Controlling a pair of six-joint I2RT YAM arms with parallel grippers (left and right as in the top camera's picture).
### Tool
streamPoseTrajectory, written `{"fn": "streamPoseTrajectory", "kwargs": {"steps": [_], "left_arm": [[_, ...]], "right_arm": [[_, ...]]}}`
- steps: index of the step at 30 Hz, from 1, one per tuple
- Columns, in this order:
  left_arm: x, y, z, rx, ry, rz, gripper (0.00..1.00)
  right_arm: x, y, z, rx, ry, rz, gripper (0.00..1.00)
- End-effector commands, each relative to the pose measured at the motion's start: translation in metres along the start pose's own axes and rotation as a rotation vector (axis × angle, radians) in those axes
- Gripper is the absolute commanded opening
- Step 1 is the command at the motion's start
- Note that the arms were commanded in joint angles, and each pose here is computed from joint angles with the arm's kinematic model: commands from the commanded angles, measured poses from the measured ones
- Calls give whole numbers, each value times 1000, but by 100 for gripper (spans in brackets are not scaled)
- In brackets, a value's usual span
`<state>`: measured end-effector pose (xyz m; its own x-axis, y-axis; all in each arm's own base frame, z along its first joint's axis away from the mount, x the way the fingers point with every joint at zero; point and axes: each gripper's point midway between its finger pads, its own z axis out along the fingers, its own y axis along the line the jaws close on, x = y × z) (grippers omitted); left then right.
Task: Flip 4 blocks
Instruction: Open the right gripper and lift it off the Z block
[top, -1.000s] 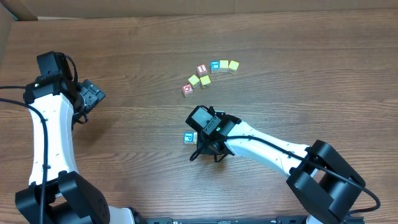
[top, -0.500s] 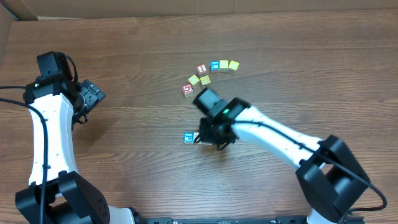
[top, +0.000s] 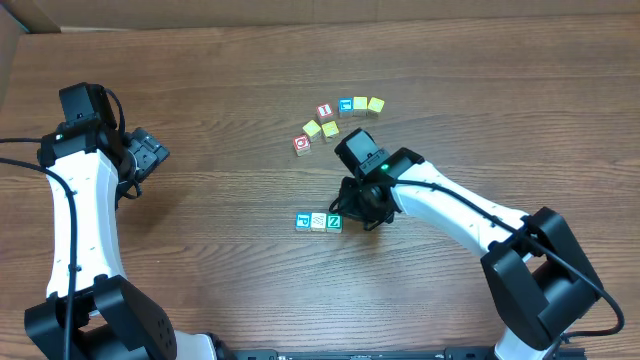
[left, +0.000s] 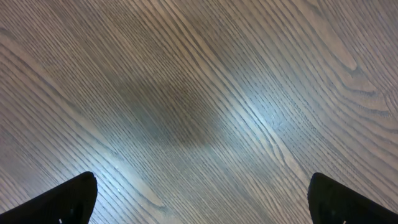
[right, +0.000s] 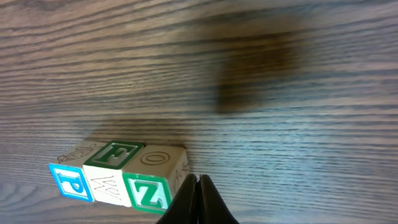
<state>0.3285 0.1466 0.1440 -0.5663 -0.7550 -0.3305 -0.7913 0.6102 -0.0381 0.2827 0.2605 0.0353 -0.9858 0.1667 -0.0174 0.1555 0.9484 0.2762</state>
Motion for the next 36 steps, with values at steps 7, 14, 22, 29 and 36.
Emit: {"fn": "streamPoseTrajectory", "kwargs": {"steps": [7,14,22,29,36], "left_arm": [[-5,1,-4,2,-17,-8,100],[-5,0,-4,2,-18,-8,100],[-5,0,-4,2,-17,-8,100],[-5,0,-4,2,-18,-8,100],[-5,1,-4,2,-18,-8,100]], "right_arm": [[2,0,3,-11,-16,-3,4],[4,-4,11,-18,-16,-4,4],[11,6,11,-74,27,-8,4],[11,10,10,-93,31,-10,4],[13,18,9,-134,46,-9,4]]}}
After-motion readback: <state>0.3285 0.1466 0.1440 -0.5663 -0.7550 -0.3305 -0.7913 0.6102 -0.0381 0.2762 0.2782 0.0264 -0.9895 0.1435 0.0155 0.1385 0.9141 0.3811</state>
